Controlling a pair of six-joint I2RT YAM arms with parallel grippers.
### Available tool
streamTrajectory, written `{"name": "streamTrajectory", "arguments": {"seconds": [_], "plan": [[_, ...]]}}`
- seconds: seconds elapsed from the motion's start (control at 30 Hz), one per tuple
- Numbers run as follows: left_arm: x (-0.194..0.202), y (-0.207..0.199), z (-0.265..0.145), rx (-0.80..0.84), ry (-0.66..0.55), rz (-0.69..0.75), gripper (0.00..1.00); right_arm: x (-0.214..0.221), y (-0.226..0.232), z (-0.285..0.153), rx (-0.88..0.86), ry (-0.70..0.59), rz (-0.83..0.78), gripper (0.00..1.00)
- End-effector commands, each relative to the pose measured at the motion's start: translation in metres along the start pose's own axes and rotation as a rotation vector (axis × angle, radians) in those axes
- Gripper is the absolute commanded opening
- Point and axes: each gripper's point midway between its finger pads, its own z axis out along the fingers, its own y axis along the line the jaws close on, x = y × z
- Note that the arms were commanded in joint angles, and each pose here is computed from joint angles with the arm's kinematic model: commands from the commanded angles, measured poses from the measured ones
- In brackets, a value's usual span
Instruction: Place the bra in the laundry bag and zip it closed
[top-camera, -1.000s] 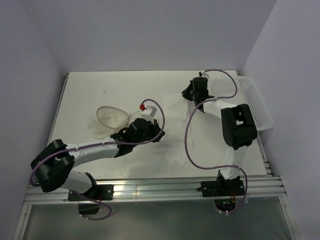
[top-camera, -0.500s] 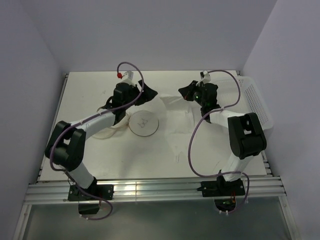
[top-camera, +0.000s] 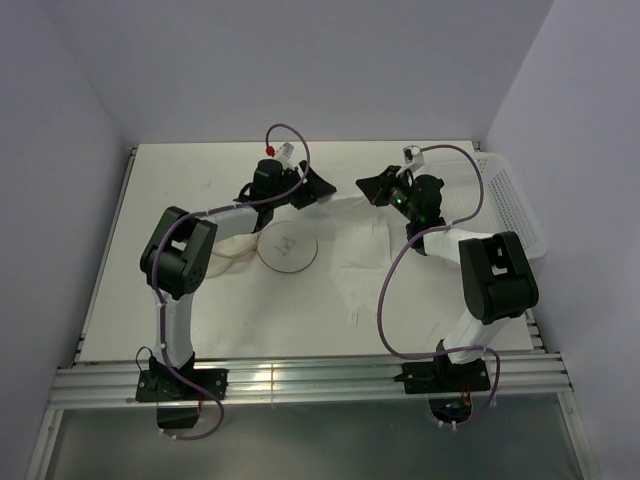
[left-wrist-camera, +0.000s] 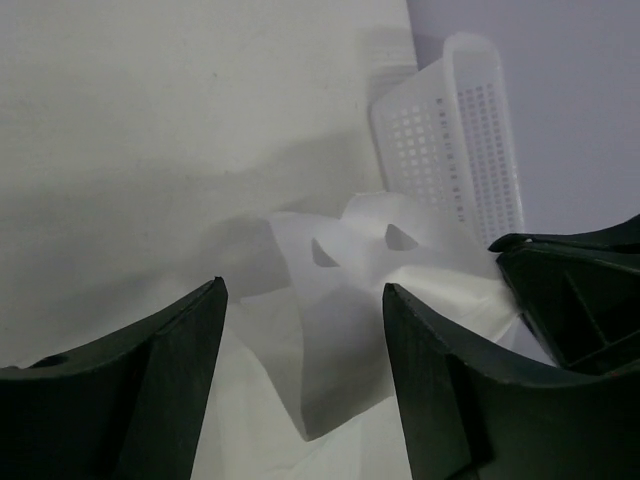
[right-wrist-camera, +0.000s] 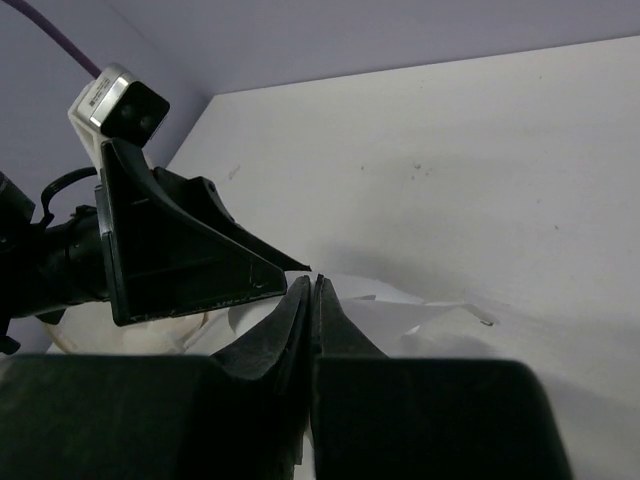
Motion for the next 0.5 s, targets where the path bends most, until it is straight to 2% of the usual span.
{"name": "streamTrajectory", "arguments": {"seconds": [0.0, 0.1, 0.17, 0.2, 0.23, 0.47], "plan": [[-0.029, -0.06, -0.004, 0.234, -0.082, 0.032, 0.67, -0.03, 0.023, -0.006, -0.077, -0.084, -0.049, 0.0], [-0.024, -0.065, -0.009, 0.293, -0.084, 0.023, 0.54, -0.023, 0.018, -0.006, -0.059, -0.07, -0.035, 0.0], [-0.024, -0.072, -0.013, 0.337, -0.09, 0.023, 0.35, -0.019, 0.015, -0.006, -0.051, -0.058, -0.03, 0.0], [-0.024, -0.073, -0.014, 0.347, -0.093, 0.027, 0.09, -0.017, 0.013, -0.007, -0.045, -0.057, -0.028, 0.0], [-0.024, -0.076, -0.016, 0.357, -0.1, 0.039, 0.01, -0.015, 0.011, -0.008, -0.038, -0.054, -0.026, 0.0], [-0.013, -0.09, -0.037, 0.394, -0.101, 0.098, 0.0, -0.017, 0.004, -0.011, 0.023, -0.043, -0.033, 0.0]]}}
